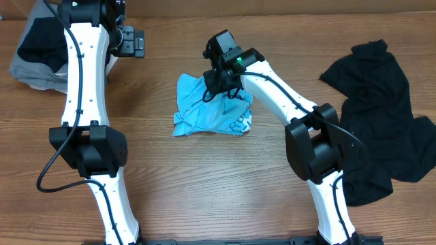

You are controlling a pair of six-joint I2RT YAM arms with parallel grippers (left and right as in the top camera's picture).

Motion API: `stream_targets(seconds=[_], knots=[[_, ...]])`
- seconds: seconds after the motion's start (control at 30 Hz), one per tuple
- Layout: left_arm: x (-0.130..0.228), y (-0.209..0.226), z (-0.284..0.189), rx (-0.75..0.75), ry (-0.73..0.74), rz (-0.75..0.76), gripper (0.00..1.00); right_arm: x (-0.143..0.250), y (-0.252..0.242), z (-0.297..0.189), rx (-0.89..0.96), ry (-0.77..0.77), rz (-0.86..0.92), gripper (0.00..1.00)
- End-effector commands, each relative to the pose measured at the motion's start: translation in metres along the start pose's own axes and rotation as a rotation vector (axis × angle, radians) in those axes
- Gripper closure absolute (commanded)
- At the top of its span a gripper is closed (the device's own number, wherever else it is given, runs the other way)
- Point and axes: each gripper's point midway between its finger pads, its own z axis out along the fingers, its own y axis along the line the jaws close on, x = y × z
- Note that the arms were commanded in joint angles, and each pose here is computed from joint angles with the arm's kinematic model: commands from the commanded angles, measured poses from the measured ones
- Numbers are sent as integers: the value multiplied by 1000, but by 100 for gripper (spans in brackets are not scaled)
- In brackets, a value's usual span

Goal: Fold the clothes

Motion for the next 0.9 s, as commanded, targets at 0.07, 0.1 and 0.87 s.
stream_targets(seconds=[0.07,0.1,0.87], knots=[[-5,2,0,-7,-15,2,0,-14,-8,-7,48,-46,-2,96],[-5,2,0,-7,-18,1,0,-20,-7,-10,46,-61,-4,96],[-5,17,2,-14,-14,-28,0,-53,129,-24,-253,-214,-188,96]])
